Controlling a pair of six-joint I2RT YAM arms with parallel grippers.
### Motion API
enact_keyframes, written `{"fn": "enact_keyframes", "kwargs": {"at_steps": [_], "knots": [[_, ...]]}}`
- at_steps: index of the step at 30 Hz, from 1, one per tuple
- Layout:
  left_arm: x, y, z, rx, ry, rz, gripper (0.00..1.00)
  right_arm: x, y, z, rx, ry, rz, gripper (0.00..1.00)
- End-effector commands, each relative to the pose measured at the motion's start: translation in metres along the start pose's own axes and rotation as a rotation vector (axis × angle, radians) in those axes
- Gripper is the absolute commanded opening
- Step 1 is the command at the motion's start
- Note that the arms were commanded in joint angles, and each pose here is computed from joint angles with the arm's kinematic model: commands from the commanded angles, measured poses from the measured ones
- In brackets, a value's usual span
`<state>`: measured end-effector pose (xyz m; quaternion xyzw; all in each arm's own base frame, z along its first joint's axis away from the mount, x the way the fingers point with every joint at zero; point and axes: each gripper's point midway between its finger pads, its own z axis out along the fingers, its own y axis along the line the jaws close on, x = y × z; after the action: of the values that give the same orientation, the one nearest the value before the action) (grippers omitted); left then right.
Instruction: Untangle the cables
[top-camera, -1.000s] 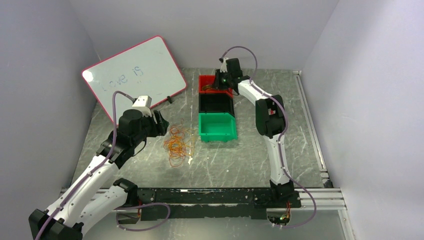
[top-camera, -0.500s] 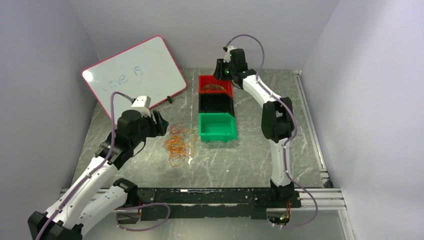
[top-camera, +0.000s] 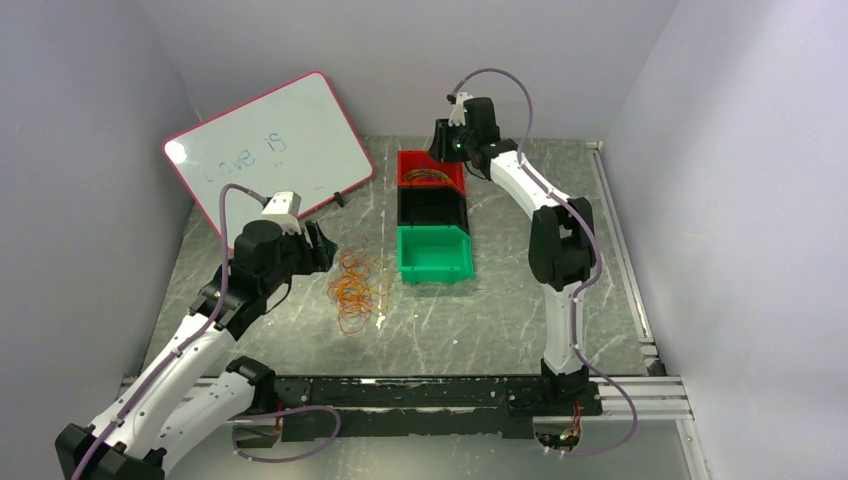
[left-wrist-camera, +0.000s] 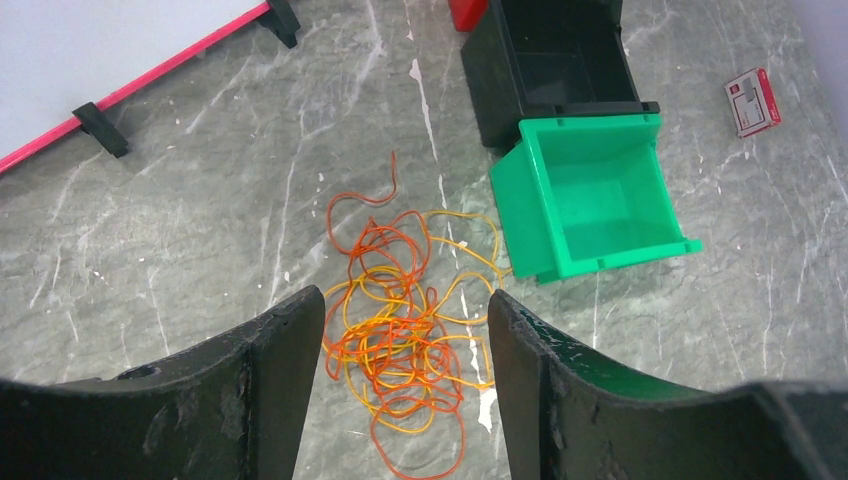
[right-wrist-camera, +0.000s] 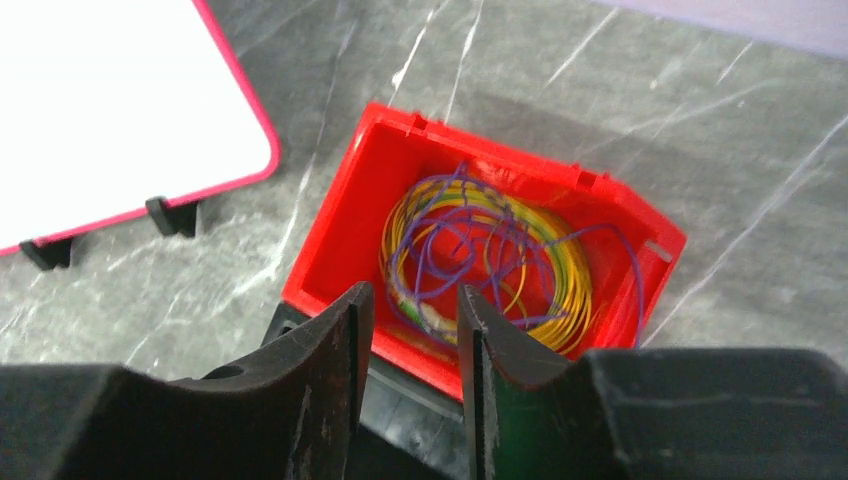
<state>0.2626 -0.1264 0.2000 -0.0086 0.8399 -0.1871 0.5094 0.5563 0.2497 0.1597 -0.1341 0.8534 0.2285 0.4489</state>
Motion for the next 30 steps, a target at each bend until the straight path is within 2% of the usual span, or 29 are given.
{"fn": "enact_keyframes", "kwargs": {"at_steps": [1, 4, 10, 13, 19, 24, 30], "knots": [[0.005, -0.005, 0.000, 0.027, 0.016, -0.013, 0.66, -0.012, 0.029, -0.031, -0.095, -0.024, -0.013, 0.39], [0.009, -0.006, 0.003, 0.034, 0.031, -0.020, 0.66, -0.016, 0.045, -0.054, -0.104, -0.064, -0.007, 0.39], [0.020, -0.011, 0.008, 0.064, 0.058, -0.053, 0.67, 0.003, 0.090, -0.099, -0.122, -0.078, -0.040, 0.39], [0.026, -0.014, 0.012, 0.081, 0.076, -0.080, 0.66, 0.032, 0.127, -0.118, -0.164, -0.027, -0.135, 0.39], [0.030, -0.016, 0.013, 0.092, 0.083, -0.112, 0.65, 0.093, 0.170, -0.150, -0.278, 0.101, -0.275, 0.39], [0.022, -0.003, 0.003, 0.019, 0.036, -0.137, 0.65, 0.135, 0.200, -0.158, -0.396, 0.191, -0.337, 0.38], [0.014, 0.003, -0.011, -0.016, 0.001, -0.146, 0.66, 0.167, 0.217, -0.138, -0.427, 0.275, -0.374, 0.38]]}}
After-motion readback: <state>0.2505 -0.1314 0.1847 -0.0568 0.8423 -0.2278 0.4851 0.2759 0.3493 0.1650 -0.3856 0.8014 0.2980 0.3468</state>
